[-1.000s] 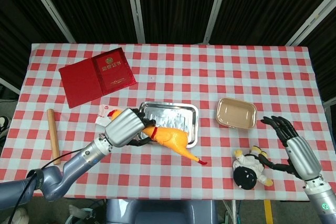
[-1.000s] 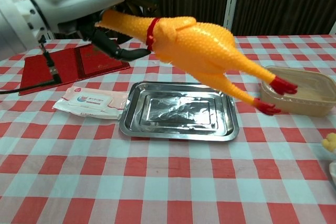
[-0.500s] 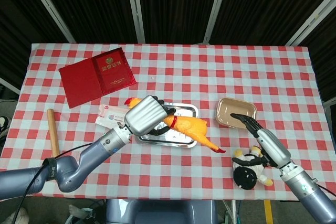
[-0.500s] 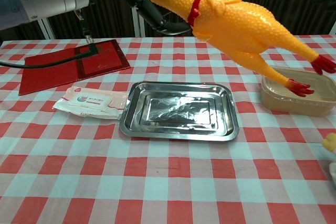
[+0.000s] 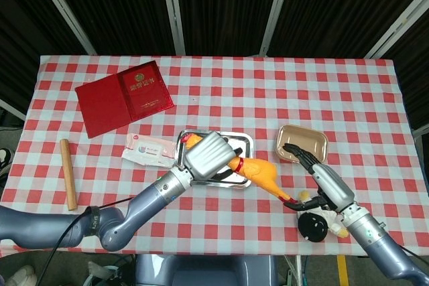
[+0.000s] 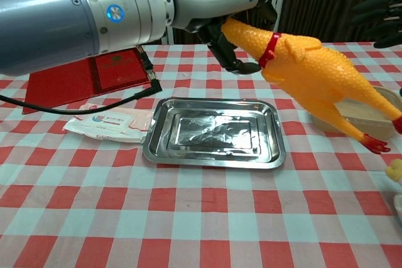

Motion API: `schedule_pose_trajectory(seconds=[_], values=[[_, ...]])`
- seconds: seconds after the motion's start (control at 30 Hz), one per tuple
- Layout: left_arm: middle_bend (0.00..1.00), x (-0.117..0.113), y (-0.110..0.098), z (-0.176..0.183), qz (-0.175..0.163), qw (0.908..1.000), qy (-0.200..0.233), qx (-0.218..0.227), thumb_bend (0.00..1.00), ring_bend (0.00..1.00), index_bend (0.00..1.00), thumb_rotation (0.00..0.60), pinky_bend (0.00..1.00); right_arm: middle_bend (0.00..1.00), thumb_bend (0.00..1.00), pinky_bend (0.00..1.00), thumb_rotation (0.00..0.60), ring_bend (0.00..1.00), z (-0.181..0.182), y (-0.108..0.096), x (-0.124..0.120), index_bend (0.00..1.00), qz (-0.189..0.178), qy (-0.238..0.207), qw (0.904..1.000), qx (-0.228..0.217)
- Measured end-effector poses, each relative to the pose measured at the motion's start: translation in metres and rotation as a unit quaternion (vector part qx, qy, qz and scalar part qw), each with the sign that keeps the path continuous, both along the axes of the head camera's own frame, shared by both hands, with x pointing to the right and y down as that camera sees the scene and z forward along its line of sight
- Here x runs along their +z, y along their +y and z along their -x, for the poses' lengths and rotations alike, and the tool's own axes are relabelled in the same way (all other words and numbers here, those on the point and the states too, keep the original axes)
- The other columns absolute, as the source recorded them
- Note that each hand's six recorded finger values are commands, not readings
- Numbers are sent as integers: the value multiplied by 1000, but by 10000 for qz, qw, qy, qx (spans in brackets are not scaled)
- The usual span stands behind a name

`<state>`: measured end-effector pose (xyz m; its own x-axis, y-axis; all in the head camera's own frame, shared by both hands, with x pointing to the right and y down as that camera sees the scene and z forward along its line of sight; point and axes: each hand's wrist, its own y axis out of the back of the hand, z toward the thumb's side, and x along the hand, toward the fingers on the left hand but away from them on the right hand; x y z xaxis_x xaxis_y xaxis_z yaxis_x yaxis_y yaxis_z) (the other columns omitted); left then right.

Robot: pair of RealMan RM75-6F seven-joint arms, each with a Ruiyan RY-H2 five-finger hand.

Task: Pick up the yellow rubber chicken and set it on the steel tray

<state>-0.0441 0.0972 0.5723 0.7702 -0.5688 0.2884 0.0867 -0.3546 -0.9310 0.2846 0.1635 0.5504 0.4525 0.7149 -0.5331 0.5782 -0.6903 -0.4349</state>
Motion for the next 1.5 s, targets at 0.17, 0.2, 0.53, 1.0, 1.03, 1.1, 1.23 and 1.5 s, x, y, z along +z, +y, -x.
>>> schedule_pose_trajectory(seconds=[0.17, 0.2, 0.53, 1.0, 1.03, 1.1, 1.23, 1.5], values=[[735, 5, 6, -13, -2, 9999, -67, -81, 754, 619, 733, 600, 703, 24, 147, 0, 600, 0, 8, 1, 15, 0, 209, 124, 9997, 24], [735, 5, 7, -15, 3, 9999, -71, -87, 754, 619, 733, 600, 703, 23, 148, 0, 600, 0, 10, 1, 19, 0, 262, 135, 9996, 34], [736, 5, 18, -27, -21, 9999, 15, -100, 754, 619, 734, 600, 707, 24, 147, 0, 600, 0, 16, -3, 36, 0, 288, 320, 9991, 33], [748, 9, 27, -31, 48, 9999, 85, -80, 754, 630, 745, 600, 709, 24, 147, 0, 600, 12, 19, -8, 53, 0, 356, 482, 9982, 88], [750, 9, 27, -31, 55, 9999, 103, -83, 754, 632, 750, 600, 710, 25, 147, 1, 600, 16, 20, -8, 54, 0, 368, 480, 9981, 92], [753, 9, 27, -32, 37, 9999, 112, -72, 754, 635, 754, 600, 710, 31, 147, 12, 600, 28, 21, -7, 55, 1, 400, 481, 9980, 75], [753, 11, 30, -33, 3, 9999, 130, -45, 754, 635, 754, 600, 710, 54, 147, 47, 600, 51, 22, -7, 56, 18, 412, 501, 9979, 70], [768, 15, 31, -36, -208, 9997, 124, -44, 754, 649, 766, 600, 712, 61, 147, 61, 600, 57, 24, -8, 56, 23, 389, 541, 9977, 108]])
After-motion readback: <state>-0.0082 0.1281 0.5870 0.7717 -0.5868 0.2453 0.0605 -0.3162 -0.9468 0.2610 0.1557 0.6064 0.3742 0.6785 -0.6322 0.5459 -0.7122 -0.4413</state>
